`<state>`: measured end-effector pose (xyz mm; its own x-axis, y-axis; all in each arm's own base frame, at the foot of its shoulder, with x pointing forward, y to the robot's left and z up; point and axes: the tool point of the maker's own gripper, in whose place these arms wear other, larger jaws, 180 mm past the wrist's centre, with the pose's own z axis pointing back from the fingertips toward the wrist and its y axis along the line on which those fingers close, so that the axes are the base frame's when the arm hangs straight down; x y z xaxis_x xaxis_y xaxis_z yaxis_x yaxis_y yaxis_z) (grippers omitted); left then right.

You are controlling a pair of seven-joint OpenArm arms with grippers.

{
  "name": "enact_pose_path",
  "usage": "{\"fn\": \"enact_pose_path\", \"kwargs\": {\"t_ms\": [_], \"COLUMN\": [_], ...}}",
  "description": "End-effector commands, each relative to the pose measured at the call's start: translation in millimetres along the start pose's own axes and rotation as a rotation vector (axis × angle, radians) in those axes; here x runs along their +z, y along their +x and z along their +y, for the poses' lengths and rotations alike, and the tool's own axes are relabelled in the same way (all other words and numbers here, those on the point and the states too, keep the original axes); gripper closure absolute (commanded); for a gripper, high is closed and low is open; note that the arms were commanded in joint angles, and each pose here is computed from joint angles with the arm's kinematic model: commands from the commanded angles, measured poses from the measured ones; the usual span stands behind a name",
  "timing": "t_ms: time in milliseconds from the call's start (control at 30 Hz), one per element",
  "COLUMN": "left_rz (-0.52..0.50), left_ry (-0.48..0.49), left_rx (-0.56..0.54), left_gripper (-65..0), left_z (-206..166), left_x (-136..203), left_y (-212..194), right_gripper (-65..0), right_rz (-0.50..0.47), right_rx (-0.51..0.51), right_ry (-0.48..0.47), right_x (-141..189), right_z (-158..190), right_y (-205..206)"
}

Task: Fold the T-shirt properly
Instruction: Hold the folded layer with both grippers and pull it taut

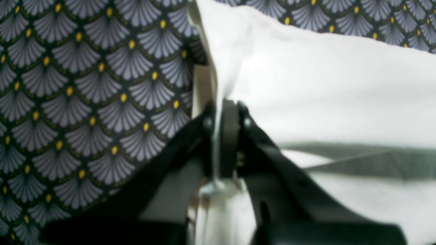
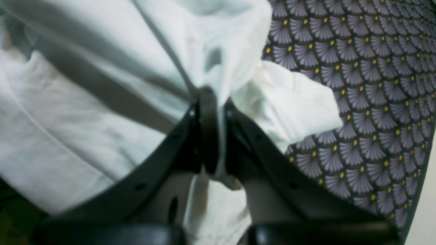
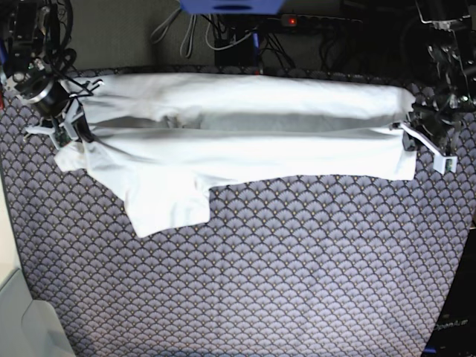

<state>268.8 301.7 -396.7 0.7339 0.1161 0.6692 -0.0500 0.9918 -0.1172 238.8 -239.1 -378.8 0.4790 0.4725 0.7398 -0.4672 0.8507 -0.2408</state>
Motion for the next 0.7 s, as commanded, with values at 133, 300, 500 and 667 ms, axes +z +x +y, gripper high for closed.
{"fn": "enact_pose_path", "kwargs": {"t_ms": [133, 300, 500, 667], "left_rz": [-0.038, -0.038, -0.034, 0.007], "left_ry": [0.007, 0.007, 0.008, 0.017], "left_rx": [-0.018, -0.018, -0.016, 0.017], "left_gripper": [-0.8, -0.8, -0.9, -0.9], "left_z": [4.1, 4.1, 4.9, 12.2], "left_x": [3.9, 3.9, 3.4, -2.4], "left_y": [13.4, 13.4, 11.9, -3.4], "right_gripper": [0.0, 0.0, 0.0, 0.0], "right_rz": [-0.013, -0.008, 0.024, 0.042], "right_rx": [0.024, 0.036, 0.021, 0.034], "right_ry": [-0.011, 0.000, -0.022, -0.024], "right_x": [10.4, 16.4, 23.7, 27.4], "right_z": [-2.3, 4.2, -2.5, -6.7], "right_y": [4.2, 3.2, -10.1, -14.9]}}
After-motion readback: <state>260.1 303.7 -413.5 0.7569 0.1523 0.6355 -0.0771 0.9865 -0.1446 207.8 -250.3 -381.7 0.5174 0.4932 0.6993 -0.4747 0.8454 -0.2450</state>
